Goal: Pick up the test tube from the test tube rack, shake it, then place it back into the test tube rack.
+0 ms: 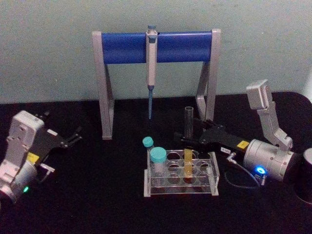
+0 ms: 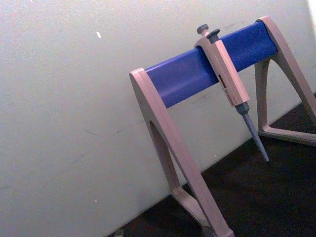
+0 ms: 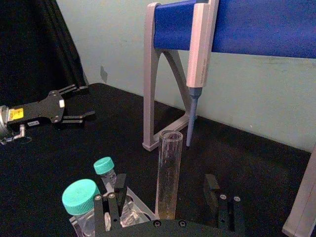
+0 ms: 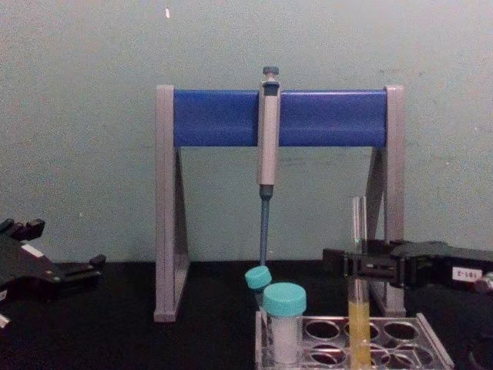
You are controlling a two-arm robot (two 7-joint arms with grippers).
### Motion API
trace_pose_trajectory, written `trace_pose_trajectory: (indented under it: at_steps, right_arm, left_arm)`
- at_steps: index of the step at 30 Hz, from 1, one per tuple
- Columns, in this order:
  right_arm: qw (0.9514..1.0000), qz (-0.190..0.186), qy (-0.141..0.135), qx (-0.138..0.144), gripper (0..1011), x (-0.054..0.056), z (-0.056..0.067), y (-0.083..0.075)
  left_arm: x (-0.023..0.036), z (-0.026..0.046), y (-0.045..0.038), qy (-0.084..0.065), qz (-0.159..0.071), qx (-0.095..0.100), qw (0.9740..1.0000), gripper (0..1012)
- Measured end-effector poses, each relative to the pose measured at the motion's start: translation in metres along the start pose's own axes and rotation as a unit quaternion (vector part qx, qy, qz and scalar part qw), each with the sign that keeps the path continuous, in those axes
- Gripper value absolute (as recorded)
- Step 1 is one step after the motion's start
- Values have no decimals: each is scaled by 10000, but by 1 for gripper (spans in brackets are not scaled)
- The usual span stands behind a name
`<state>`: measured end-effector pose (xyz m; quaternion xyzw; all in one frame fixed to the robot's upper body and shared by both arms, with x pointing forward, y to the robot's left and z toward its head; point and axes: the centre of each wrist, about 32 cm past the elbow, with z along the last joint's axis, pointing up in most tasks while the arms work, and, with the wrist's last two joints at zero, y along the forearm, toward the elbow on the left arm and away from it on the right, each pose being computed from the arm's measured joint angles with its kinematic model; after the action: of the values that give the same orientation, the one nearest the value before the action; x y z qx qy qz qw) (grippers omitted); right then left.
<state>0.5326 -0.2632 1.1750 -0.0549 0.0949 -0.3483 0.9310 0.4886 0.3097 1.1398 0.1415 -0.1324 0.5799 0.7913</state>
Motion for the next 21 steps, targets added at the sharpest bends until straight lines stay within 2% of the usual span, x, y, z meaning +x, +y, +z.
trace_pose_trajectory:
  at_steps: [21]
  right_arm:
    - [10000, -13, 0, -4, 1000, 1, 5, 18]
  left_arm:
    - [0, 0, 0, 0, 0, 0, 10000, 1010]
